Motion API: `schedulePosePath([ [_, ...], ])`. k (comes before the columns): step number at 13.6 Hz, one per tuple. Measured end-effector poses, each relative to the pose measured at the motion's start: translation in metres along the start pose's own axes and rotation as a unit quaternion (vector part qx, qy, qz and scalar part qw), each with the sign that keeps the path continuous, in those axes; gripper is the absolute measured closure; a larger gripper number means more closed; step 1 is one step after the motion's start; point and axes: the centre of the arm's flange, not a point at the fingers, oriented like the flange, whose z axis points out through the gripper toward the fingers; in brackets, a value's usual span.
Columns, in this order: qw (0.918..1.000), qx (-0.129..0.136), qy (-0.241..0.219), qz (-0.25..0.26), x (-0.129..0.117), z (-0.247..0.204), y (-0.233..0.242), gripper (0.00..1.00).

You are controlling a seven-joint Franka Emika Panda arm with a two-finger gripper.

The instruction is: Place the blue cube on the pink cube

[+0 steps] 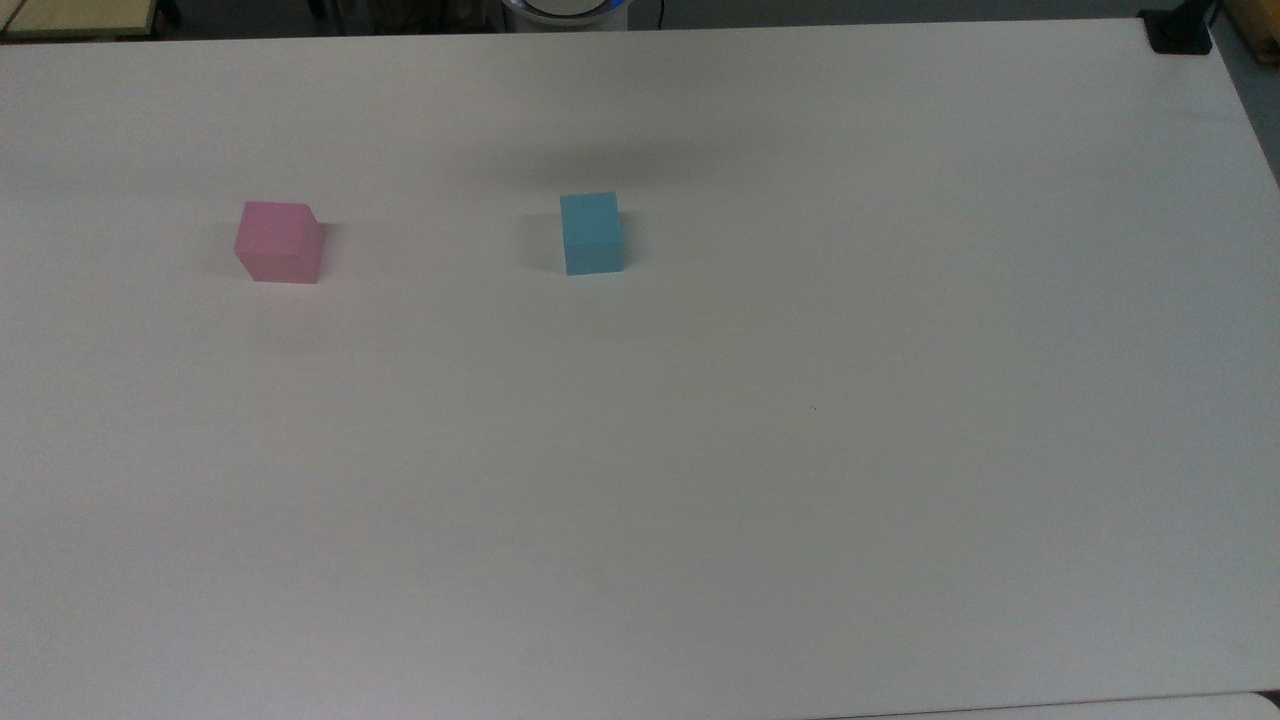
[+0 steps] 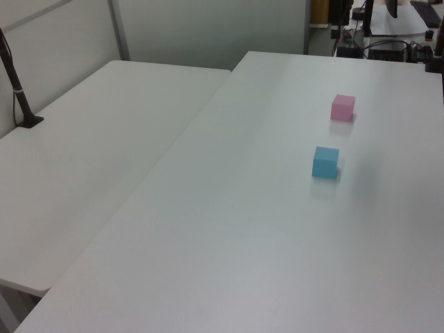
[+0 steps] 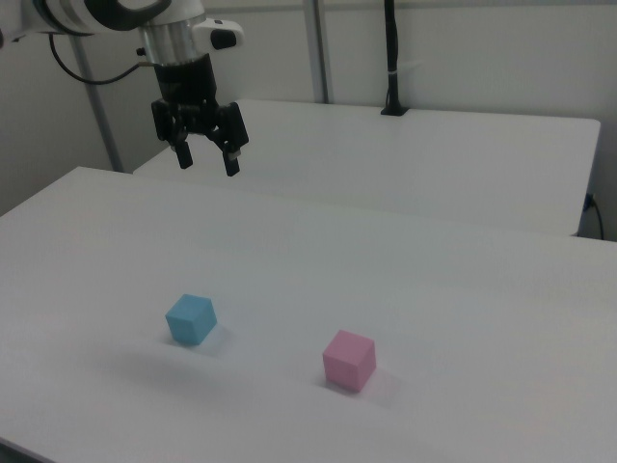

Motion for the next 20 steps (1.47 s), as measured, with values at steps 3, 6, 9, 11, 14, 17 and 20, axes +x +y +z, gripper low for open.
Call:
schedulePosePath([
  [3,1.0000,0.000,0.000,0.001,0.000,0.000,0.001,0.00],
  [6,0.9999,0.010,0.000,0.003,0.000,0.000,0.002,0.00],
  [9,0.9998,0.022,0.001,0.002,0.000,0.000,-0.001,0.00],
  [11,0.9998,0.022,0.001,0.002,0.000,0.000,-0.001,0.00],
  [14,0.9997,0.022,0.001,0.002,0.000,0.000,-0.001,0.00],
  [17,0.9996,0.024,0.000,-0.013,0.001,0.001,-0.017,0.00],
  [20,0.9982,0.024,-0.012,-0.055,-0.001,0.010,-0.074,0.00],
])
